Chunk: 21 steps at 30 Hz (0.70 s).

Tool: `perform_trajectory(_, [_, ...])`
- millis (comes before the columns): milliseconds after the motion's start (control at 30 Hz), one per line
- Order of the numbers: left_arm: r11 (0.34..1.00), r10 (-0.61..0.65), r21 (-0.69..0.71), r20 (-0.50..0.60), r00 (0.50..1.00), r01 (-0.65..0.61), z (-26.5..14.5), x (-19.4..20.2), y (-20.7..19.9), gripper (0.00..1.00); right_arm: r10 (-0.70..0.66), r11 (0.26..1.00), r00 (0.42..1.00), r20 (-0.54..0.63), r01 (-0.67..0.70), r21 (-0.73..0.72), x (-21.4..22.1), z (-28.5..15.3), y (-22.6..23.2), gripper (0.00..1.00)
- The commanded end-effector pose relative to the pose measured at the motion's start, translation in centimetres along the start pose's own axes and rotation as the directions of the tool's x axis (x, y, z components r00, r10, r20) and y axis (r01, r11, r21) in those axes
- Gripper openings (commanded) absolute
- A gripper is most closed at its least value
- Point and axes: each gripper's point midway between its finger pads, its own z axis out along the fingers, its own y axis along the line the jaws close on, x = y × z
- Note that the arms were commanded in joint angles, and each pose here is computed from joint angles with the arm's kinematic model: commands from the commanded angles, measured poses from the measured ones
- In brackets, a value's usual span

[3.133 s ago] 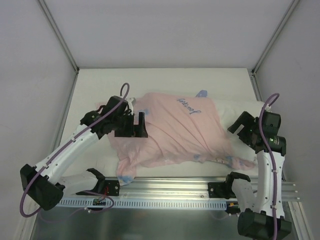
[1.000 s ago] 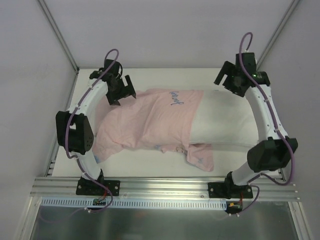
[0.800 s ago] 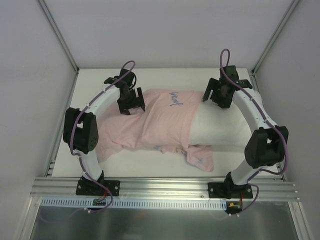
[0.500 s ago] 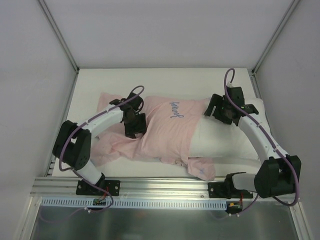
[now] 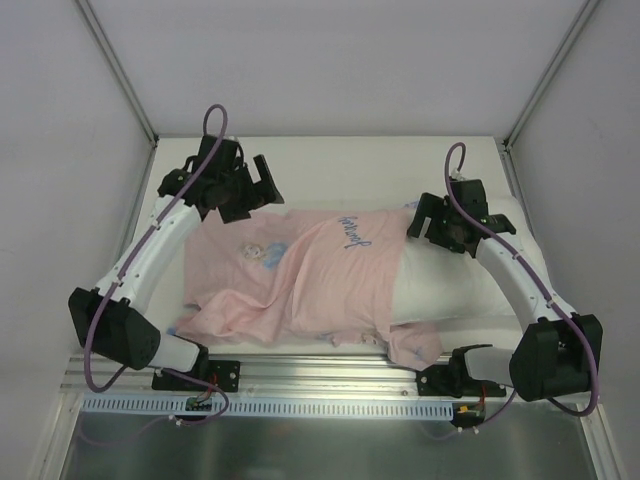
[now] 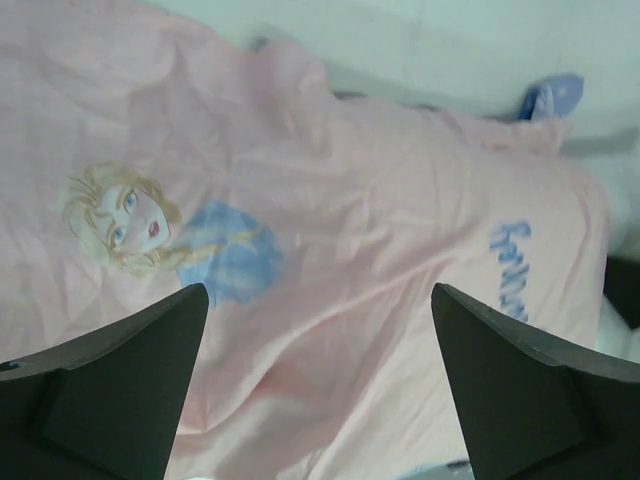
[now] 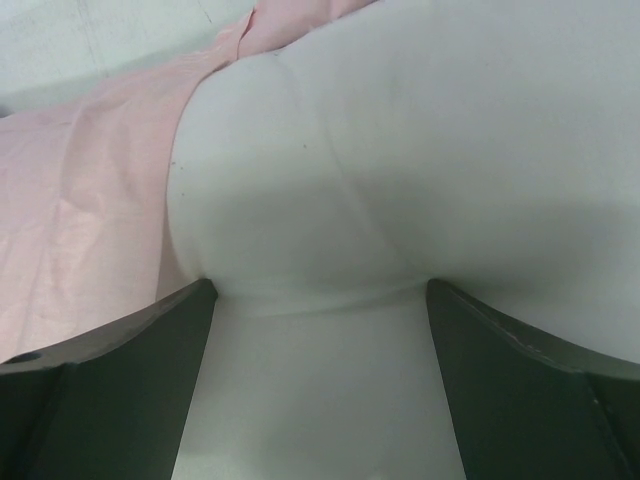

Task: Remove the pillowcase from the pillow

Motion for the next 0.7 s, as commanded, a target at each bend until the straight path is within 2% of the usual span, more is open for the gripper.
perform_trajectory(0, [0.981,-0.096,-0.167,0.005,0.995,0.096,3.7,-2.3,2.8,0.96,-0.006,0.999,0.99,-0.14,0.012,0.043,3.3,-0.1,-1.1,0.92])
perform_trajectory(67, [0.972,-0.134,-0.196,0.008,0.991,0.133,5.1,-3.3,2.8,0.98,-0.005,0.999,0.99,-0.139,0.01,0.038,3.3,-0.3,-1.0,0.93])
perform_trajectory(267, [0.916,-0.281,-0.314,-0.06,0.958,0.25,11.1,-2.3,4.5,0.95,-0.011,0.999,0.991,-0.133,0.018,0.045,3.3,-0.8,-1.2,0.94])
perform_trajectory(533, [0.86,-0.339,-0.441,-0.118,0.933,0.257,14.8,1.2,7.5,0.95,0.001,1.0,0.99,-0.141,0.002,0.023,3.5,-0.6,-0.7,0.95])
perform_trajectory(567, [0.855,-0.346,-0.454,-0.14,0.928,0.251,15.6,1.8,7.8,0.9,0.003,1.0,0.99,-0.141,0.0,0.02,3.5,-0.5,-0.6,0.95])
perform_trajectory(633, [0.869,-0.341,-0.435,-0.183,0.922,0.235,16.2,2.4,7.1,0.69,0.003,1.0,0.99,-0.144,0.0,0.023,3.6,-0.5,-0.7,0.95])
perform_trajectory(667, [0.884,-0.305,-0.423,-0.205,0.93,0.197,16.6,2.8,6.5,0.53,0.003,1.0,0.99,-0.144,0.0,0.024,3.6,-0.5,-0.7,0.95])
